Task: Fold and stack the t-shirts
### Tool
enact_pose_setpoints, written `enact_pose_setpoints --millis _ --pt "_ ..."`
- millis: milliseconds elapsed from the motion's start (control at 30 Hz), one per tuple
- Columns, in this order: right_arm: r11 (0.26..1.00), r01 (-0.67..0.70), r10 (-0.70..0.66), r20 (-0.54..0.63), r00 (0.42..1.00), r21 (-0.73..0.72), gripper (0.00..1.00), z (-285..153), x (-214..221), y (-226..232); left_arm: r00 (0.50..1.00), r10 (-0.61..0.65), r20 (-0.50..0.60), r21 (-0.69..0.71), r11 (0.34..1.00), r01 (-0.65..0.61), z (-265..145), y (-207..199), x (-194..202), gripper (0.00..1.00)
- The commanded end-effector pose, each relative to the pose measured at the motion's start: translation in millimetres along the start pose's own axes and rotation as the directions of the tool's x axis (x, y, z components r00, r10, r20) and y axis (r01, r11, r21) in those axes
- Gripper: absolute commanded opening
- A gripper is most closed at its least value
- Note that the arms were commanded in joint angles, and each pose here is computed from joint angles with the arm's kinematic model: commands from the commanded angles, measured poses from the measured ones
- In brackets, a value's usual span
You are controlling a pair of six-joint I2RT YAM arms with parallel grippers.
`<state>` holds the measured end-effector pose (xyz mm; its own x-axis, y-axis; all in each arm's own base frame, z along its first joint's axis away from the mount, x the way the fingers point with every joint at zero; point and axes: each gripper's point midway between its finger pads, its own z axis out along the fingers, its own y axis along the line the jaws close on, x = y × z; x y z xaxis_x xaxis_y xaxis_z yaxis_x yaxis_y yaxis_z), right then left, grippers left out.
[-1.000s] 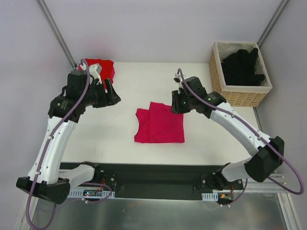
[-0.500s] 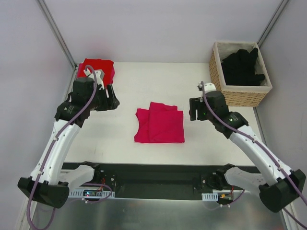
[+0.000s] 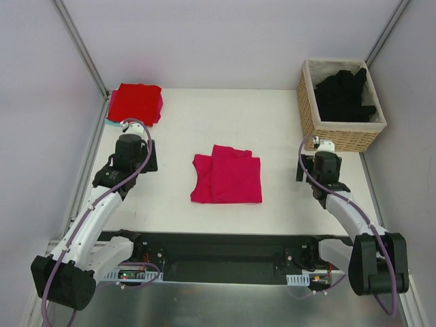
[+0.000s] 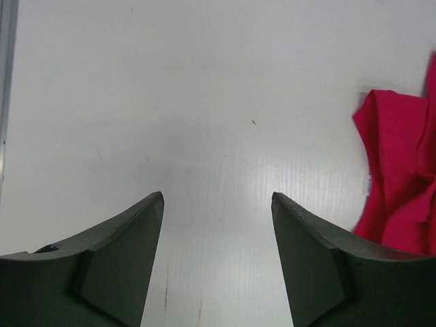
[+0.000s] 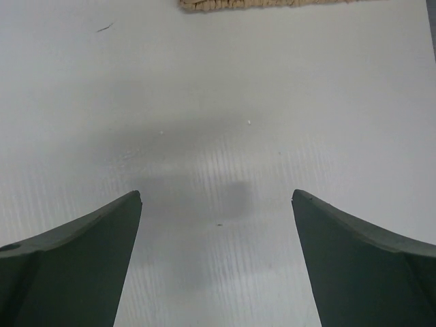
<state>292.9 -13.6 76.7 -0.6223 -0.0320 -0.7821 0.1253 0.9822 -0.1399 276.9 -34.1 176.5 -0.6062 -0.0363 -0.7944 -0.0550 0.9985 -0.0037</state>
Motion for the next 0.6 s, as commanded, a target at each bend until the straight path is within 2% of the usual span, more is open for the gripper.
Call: enact_pose_setpoints --millis 0,200,300,333,367,400,433,500,567 --pt "0.999 -0.05 0.051 0.168 0.984 -0.012 0.96 21.5 -49.1 3.2 0.995 0.018 0.095 -0.08 0.997 -0.01 13.4 14.0 -16.4 0.65" --pt "1.0 -0.029 0.028 0.093 0.995 0.004 0.96 55.6 -39.6 9.9 1.0 -0.01 0.025 -0.054 0.998 0.012 30.3 5.2 2.4 0.63" --pt "0.999 -0.018 0.022 0.085 0.996 -0.038 0.96 61.2 -44.1 18.8 0.999 -0.042 0.033 -0.034 0.998 0.043 28.7 0.8 -0.7 0.63" --pt "0.999 -0.01 0.012 0.05 0.999 -0.04 0.96 59.4 -38.9 18.8 0.998 -0.051 0.034 -0.018 0.999 0.051 27.7 -2.3 -2.2 0.64" --pt "0.998 -0.017 0.02 0.059 0.998 -0.052 0.96 56.0 -52.8 21.0 0.998 -0.056 0.031 0.005 0.998 0.056 25.4 -6.5 -4.6 0.66" --pt "0.997 -0.02 0.025 0.059 0.998 -0.071 0.96 50.0 -59.1 23.0 0.999 -0.046 -0.001 0.084 0.995 0.046 24.4 -20.9 -1.2 0.67" --pt "0.995 -0.012 0.012 0.0 1.0 -0.101 0.96 43.2 -51.1 26.5 0.999 -0.039 -0.022 0.122 0.992 0.042 23.6 -28.0 -0.2 0.67" --pt "0.98 -0.054 0.053 -0.015 0.999 -0.19 0.96 29.5 -68.8 41.6 0.991 -0.053 -0.125 0.185 0.98 0.076 25.4 -43.7 12.3 0.66" --pt "0.955 -0.088 0.064 -0.095 0.993 -0.284 0.96 16.7 -61.2 58.5 0.971 -0.054 -0.234 0.352 0.926 0.137 20.4 -78.0 27.7 0.63"
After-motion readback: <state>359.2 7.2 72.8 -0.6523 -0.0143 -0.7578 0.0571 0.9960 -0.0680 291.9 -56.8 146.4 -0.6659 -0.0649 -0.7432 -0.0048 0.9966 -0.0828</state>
